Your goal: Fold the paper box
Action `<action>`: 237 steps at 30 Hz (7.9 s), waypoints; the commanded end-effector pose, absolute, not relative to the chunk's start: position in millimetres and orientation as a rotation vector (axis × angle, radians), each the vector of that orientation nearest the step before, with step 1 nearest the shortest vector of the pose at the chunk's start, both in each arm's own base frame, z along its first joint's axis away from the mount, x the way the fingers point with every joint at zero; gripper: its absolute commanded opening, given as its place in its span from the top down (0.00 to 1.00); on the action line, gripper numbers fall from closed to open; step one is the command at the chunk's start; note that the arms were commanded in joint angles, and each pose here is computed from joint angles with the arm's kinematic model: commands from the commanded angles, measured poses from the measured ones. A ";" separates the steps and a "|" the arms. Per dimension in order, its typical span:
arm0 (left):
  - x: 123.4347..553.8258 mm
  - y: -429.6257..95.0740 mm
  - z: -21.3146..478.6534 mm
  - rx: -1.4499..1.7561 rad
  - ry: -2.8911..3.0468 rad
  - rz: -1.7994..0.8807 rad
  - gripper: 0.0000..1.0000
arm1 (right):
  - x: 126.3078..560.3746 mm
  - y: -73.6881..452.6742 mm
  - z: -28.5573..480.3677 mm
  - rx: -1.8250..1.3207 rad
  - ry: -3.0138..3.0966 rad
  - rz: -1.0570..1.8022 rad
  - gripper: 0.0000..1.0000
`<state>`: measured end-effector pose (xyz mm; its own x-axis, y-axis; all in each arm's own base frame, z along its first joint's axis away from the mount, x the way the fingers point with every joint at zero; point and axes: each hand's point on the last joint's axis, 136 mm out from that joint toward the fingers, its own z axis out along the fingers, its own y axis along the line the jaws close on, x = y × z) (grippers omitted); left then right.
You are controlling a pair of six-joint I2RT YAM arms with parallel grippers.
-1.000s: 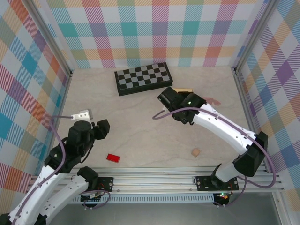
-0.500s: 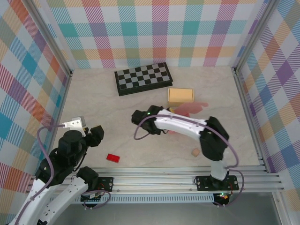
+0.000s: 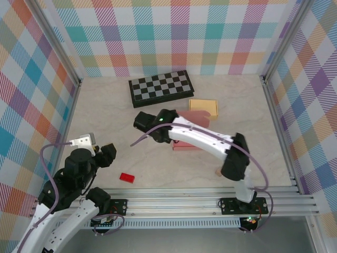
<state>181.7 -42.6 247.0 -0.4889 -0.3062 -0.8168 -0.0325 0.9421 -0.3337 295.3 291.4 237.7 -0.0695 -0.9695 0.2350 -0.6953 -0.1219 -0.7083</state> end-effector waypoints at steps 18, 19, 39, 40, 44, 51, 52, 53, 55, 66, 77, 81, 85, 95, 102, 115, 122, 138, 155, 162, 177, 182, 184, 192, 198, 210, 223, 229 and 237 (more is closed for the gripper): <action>303.3 -211.5 226.3 0.273 2.225 -0.685 0.37 | 286.6 78.9 253.0 -0.116 2.266 0.083 0.05; 310.8 -214.1 218.4 0.298 2.233 -0.656 0.37 | 289.2 75.6 242.5 -0.085 2.287 0.099 0.05; 371.7 -222.6 156.3 0.260 2.328 -0.657 0.47 | 362.4 74.8 153.1 0.017 2.486 0.429 0.26; 367.7 -229.5 161.5 0.312 2.290 -0.684 0.47 | 362.6 81.8 156.2 -0.027 2.467 0.471 0.28; 351.2 -251.5 172.7 0.498 2.194 -0.717 0.45 | 360.0 101.6 168.9 -0.165 2.388 0.592 0.33; 356.5 -273.9 157.4 0.668 2.213 -0.671 0.46 | 354.8 127.5 172.3 -0.359 2.323 0.747 0.40; 358.7 -274.8 154.7 0.675 2.219 -0.663 0.46 | 354.1 130.7 171.1 -0.395 2.307 0.763 0.41; 360.5 -276.3 152.4 0.685 2.223 -0.661 0.47 | 354.0 133.0 168.7 -0.425 2.297 0.768 0.43; 361.9 -279.7 149.1 0.696 2.234 -0.669 0.48 | 356.6 133.3 163.6 -0.447 2.296 0.755 0.43; 365.1 -297.6 134.4 0.742 2.283 -0.654 0.66 | 368.7 138.6 135.5 -0.529 2.348 0.709 0.45; 369.9 -308.0 138.5 0.708 2.305 -0.620 0.86 | 363.3 168.2 120.1 -0.670 2.395 0.655 0.49; 380.7 -302.1 141.7 0.583 2.339 -0.563 0.89 | 363.2 175.7 123.5 -0.652 2.416 0.622 0.51; 391.0 -296.1 145.3 0.409 2.358 -0.535 0.87 | 365.0 179.9 130.8 -0.517 2.446 0.655 0.51; 394.4 -286.7 151.4 0.098 2.244 -0.529 0.88 | 362.7 187.4 147.8 -0.349 2.394 0.657 0.51; 374.8 -292.9 154.9 0.067 2.156 -0.452 0.90 | 353.0 200.1 137.9 -0.313 2.379 0.581 0.50; 334.3 -303.3 135.0 0.118 2.082 -0.419 0.92 | 328.3 193.9 106.2 -0.245 2.432 0.526 0.49; 311.9 -312.6 117.9 0.139 2.111 -0.418 0.92 | 313.5 191.8 98.0 -0.263 2.447 0.540 0.49; 311.9 -283.0 134.6 0.315 2.070 -0.126 0.98 | 292.0 176.5 125.1 -0.321 2.434 0.477 0.43; 328.3 -276.2 153.1 0.772 1.923 -0.246 1.00 | 322.6 154.1 215.2 0.040 2.582 0.478 0.07; 337.3 -269.3 150.9 0.662 1.911 -0.224 1.00 | 332.4 185.4 157.7 0.373 2.758 0.685 0.07; 343.7 -284.0 149.1 0.522 2.017 -0.351 1.00 | 323.4 236.9 152.0 0.418 2.819 1.068 0.13; 346.9 -290.5 152.9 0.454 2.051 -0.404 1.00 | 316.6 249.1 155.9 0.444 2.818 1.155 0.12; 346.7 -290.7 150.3 0.431 2.061 -0.416 1.00 | 314.8 251.2 158.0 0.457 2.809 1.183 0.12; 333.8 -282.1 122.1 0.360 2.108 -0.440 1.00 | 304.0 249.8 145.8 0.554 2.803 1.165 0.13; 313.9 -272.1 110.9 0.391 2.081 -0.441 1.00 | 291.5 248.2 135.1 0.595 2.810 1.078 0.15; 288.9 -250.5 75.8 0.393 2.140 -0.395 1.00 | 261.3 252.8 106.8 0.550 2.871 0.893 0.17; 267.8 -227.0 49.7 0.314 2.304 -0.345 0.94 | 236.4 251.3 82.4 0.523 2.910 0.727 0.24; 261.7 -224.6 42.8 0.306 2.357 -0.339 0.87 | 230.0 247.5 69.2 0.548 2.928 0.667 0.27; 262.4 -222.6 59.5 0.280 2.340 -0.349 0.79 | 228.1 240.2 64.2 0.544 2.924 0.590 0.31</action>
<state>271.9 -231.3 63.3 -0.6702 0.0860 -0.7372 0.3198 0.9298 -0.1823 236.6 254.4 77.9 -0.9349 0.3527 -0.0387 0.2946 0.8324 0.4694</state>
